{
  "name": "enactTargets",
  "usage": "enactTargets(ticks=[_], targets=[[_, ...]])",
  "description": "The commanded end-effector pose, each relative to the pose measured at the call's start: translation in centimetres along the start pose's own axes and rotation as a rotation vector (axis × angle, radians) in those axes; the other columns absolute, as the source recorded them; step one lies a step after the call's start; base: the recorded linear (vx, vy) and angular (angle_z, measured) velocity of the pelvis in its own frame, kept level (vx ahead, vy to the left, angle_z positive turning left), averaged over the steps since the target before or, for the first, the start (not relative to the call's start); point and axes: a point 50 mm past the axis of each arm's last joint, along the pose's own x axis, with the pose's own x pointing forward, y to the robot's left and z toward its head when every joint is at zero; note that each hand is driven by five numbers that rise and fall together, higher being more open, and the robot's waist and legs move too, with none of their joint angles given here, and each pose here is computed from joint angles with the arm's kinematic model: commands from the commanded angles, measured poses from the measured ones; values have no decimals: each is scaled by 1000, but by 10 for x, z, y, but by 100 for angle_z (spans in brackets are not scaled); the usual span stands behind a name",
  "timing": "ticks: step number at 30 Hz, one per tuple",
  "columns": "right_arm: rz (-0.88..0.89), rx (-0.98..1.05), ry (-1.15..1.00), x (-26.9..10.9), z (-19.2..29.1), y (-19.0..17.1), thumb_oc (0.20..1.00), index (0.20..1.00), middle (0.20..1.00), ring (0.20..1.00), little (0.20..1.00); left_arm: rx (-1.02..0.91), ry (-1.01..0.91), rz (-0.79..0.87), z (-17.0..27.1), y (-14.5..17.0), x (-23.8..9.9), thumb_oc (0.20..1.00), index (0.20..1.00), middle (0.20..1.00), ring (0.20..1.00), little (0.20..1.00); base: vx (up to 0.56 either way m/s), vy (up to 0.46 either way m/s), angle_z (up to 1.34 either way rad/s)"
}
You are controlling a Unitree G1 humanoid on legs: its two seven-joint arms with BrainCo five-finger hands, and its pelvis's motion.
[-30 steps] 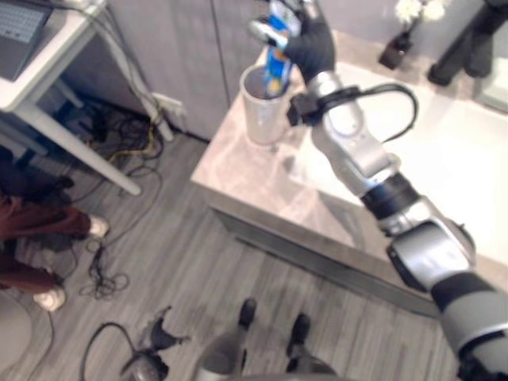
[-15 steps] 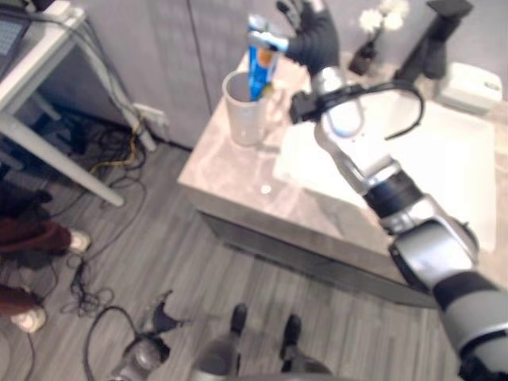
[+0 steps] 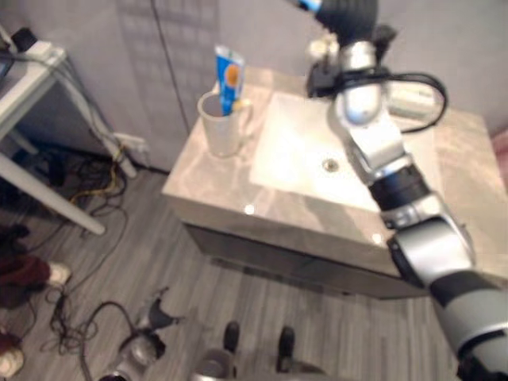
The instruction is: Put brush and paste in cup on sink, flatten towel.
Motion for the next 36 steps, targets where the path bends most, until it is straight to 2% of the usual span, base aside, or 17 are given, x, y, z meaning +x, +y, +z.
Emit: enactTargets(ticks=[1,3,6,8,11,12,17,19,21,23,24,25,27,29,31,33,36], targets=[[-146,-198,-203,-3,28,-66,1000,1000,1000,1000,1000,18,53,59,-15,15,2,1000,1000,1000,1000,1000,0,0,0],[-193,-266,-194,-11,25,-87,1000,1000,1000,1000,1000,32,46,47,-14,15,3,1000,1000,1000,1000,1000,1,-5,15],[-324,-493,-148,-46,20,-150,1000,1000,1000,1000,1000,50,13,22,-11,12,0,1000,1000,1000,1000,1000,-5,15,-5],[-356,-537,-118,-59,17,-165,1000,1000,1000,1000,1000,52,13,18,-12,12,-1,1000,1000,1000,1000,1000,-14,19,-5],[-497,-849,132,-137,0,-241,1000,1000,1000,1000,1000,22,61,26,-21,13,-4,1000,1000,1000,1000,1000,-26,25,-20],[-499,-852,134,-138,1,-242,1000,1000,1000,1000,1000,25,59,25,-21,14,-4,1000,1000,1000,1000,1000,-18,16,-8],[-656,-1135,617,-246,-15,-316,1000,1000,1000,1000,1000,36,116,21,-28,13,-3,1000,1000,1000,1000,1000,-12,-5,-16],[-864,-1159,818,-302,-17,-337,1000,1000,1000,1000,1000,132,83,-19,-24,9,0,1000,1000,1000,1000,1000,4,-5,3],[-891,-1347,1127,-366,-6,-353,1000,1000,1000,1000,1000,135,81,-18,-24,12,0,1000,1000,1000,1000,1000,0,0,0],[-953,-1253,1363,-414,-5,-347,1000,1000,1000,1000,1000,134,112,-27,-28,12,0,1000,1000,1000,1000,1000,3,-27,15],[-905,-1183,1692,-465,-5,-333,1000,1000,1000,1000,1000,133,126,-40,-25,13,5,1000,1000,1000,1000,1000,-12,-28,19],[-902,-1178,1690,-463,-7,-333,1000,1000,1000,1000,1000,130,128,-37,-25,14,5,1000,1000,1000,1000,1000,-26,-45,16],[-713,-1002,2088,-523,-8,-289,1000,1000,1000,1000,1000,103,161,-69,-29,12,5,1000,1000,1000,1000,1000,-2,-53,3],[-485,-883,2289,-560,-13,-238,1000,1000,1000,1000,1000,61,195,-92,-32,5,2,1000,1000,1000,1000,1000,-1,-76,2],[-403,-821,2316,-570,-16,-220,1000,1000,1000,1000,1000,48,201,-88,-33,6,2,1000,1000,1000,1000,1000,-15,-93,0],[-43,-639,2324,-585,-33,-159,1000,1000,1000,1000,1000,-14,231,-95,-35,0,-1,1000,1000,1000,1000,1000,-20,-176,3],[148,-511,2242,-580,-49,-127,1000,1000,1000,1000,1000,-42,257,-104,-40,-5,-5,1000,1000,1000,1000,1000,-11,-154,7]])
